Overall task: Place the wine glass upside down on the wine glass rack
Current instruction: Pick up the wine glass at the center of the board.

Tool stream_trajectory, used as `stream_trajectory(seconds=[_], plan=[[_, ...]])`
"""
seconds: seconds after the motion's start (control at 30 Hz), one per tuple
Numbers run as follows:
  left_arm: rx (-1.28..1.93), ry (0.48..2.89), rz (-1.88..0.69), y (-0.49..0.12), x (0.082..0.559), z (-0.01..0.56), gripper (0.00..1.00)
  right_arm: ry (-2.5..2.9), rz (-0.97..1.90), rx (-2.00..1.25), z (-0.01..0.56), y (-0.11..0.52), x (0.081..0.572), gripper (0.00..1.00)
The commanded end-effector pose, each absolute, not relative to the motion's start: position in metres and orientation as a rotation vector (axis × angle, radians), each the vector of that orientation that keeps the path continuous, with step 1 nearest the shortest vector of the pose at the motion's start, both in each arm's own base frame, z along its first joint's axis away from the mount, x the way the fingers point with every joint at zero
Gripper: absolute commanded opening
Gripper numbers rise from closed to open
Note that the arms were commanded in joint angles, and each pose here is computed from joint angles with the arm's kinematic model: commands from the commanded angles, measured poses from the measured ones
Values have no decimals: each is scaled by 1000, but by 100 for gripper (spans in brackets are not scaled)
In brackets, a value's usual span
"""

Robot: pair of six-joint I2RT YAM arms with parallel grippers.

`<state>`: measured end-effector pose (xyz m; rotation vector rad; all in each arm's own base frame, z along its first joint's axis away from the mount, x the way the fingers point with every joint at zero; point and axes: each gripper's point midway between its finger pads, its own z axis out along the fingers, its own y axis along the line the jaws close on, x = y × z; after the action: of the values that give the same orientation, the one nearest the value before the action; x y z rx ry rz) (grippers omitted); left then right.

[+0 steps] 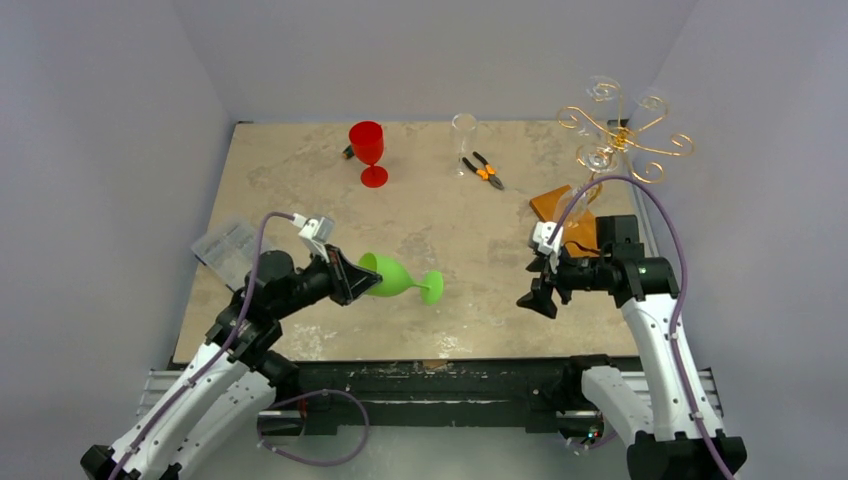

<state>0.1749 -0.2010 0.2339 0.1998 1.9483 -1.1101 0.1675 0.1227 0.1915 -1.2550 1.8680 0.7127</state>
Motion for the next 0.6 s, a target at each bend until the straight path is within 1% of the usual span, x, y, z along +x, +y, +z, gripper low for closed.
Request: stream_trajectory(seconds=[0.0,0.3,0.57], plan=[[129,1802,-1237,-214,174,258,0,1884,675,-1209,207,120,173,74],[31,1696,-1343,-229,168,248,0,1925,738,-1135,215,125,180,73],[12,1637,-1345,-235,166,250,0,1943,752,-1084,215,127,185,73]])
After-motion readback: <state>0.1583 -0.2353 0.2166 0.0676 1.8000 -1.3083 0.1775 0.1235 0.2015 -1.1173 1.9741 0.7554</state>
